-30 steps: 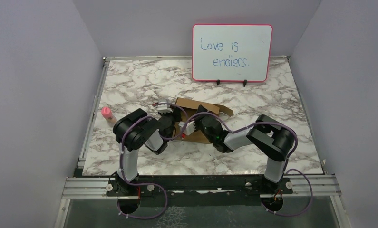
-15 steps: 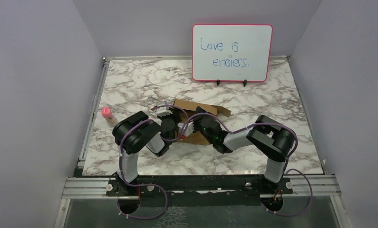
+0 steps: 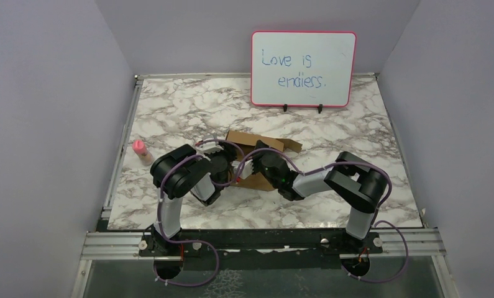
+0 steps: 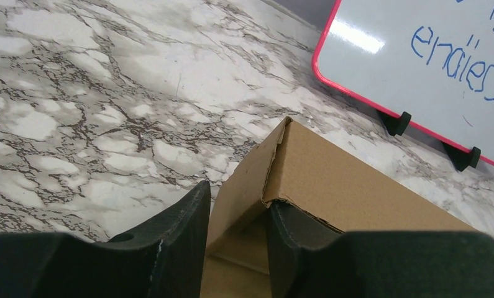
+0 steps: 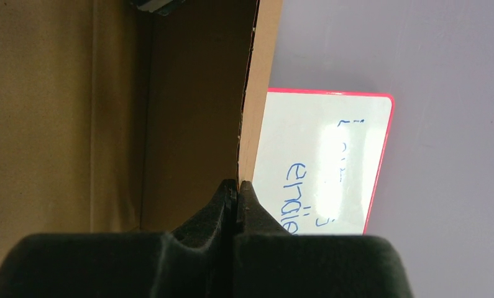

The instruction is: Fold the paper box

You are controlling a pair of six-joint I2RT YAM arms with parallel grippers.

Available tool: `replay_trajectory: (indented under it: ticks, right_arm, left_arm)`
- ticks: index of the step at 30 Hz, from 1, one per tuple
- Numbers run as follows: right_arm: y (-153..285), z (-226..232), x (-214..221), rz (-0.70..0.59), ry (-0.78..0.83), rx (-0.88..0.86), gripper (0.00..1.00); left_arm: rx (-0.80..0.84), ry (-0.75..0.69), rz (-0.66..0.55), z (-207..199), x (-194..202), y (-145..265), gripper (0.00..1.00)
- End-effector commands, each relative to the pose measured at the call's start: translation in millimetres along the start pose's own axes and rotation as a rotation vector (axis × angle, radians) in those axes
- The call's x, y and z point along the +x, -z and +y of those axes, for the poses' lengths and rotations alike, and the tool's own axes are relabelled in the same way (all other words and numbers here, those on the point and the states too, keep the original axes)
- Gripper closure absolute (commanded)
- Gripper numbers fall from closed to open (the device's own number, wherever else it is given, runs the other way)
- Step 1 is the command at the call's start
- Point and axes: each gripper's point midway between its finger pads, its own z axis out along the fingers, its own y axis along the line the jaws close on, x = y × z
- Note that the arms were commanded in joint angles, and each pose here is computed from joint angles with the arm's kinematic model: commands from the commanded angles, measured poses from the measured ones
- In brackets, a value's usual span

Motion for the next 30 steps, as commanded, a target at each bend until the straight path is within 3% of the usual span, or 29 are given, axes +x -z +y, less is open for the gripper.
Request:
replay_trajectory:
  ticks: [1,10,30]
  right_arm:
    - [7,40,-12,-0.039,-0.017,-0.151,0.99]
    - [9,45,-16,-0.046,-0.028,-0.164,0.99]
    - [11,55,-21,-0.058,-0.052,-0.184,0.99]
  left_arm:
    - [-0.008,0.062,-0.074,-1,-15,-8,0.61]
    - [-0.084,0.113,-0.044,8,-5,-21,0.63]
    - [-0.22,0.222,-0.02,18,0,-32,0.79]
